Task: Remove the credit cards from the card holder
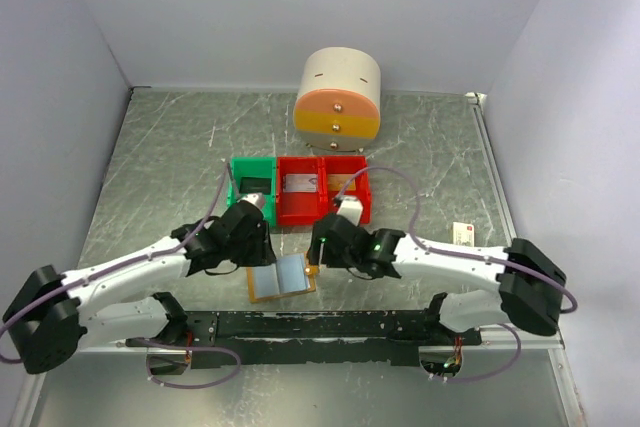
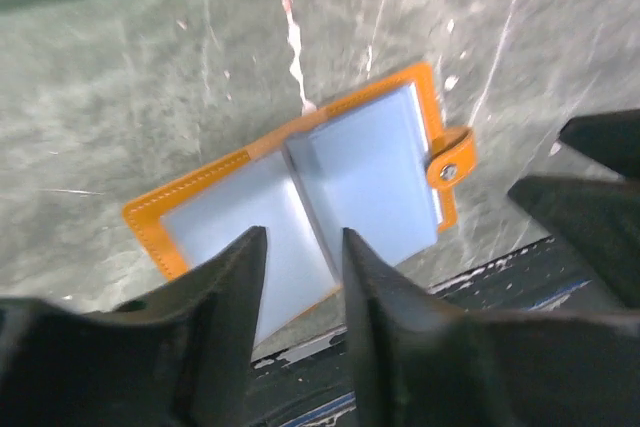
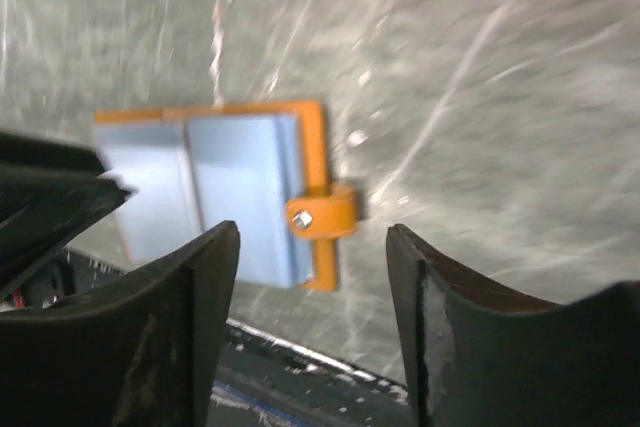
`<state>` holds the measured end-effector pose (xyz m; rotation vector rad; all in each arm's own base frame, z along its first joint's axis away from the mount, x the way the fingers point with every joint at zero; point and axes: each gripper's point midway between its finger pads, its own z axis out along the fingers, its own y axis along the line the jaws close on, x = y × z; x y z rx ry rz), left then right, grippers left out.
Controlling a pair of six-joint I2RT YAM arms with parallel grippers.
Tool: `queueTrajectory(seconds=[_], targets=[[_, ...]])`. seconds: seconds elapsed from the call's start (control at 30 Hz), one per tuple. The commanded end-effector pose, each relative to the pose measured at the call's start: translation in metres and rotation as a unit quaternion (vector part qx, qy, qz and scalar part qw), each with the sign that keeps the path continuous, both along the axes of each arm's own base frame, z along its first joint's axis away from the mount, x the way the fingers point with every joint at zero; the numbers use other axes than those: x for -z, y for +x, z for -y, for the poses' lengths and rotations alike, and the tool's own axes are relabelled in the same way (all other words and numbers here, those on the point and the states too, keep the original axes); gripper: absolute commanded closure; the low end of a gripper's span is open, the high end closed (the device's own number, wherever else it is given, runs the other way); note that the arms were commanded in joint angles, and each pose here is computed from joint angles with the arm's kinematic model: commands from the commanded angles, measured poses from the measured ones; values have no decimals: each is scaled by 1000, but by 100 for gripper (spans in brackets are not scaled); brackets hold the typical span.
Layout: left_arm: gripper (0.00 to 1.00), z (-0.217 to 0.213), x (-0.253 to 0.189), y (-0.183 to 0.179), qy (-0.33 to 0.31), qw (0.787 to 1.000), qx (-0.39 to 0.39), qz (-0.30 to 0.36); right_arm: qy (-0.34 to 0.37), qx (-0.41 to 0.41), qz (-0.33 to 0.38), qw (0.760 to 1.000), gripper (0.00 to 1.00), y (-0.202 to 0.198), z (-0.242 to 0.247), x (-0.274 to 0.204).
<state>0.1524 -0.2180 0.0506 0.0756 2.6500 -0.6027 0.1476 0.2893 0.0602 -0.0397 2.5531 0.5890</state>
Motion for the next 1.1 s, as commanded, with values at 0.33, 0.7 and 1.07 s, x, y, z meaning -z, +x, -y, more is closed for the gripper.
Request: queueTrajectory(seconds=[0.33,0.7,1.07], targets=[[14,-100,-148,56,115,951,-176,229,-83,106,320,938,13,103,117,-182],[5,-138,-208,72,180,912,-212,302,5,26,366,930,0,86,97,-264],[2,-180,-241,118,153,914,-255,276,-28,67,371,926,0,94,112,-289]])
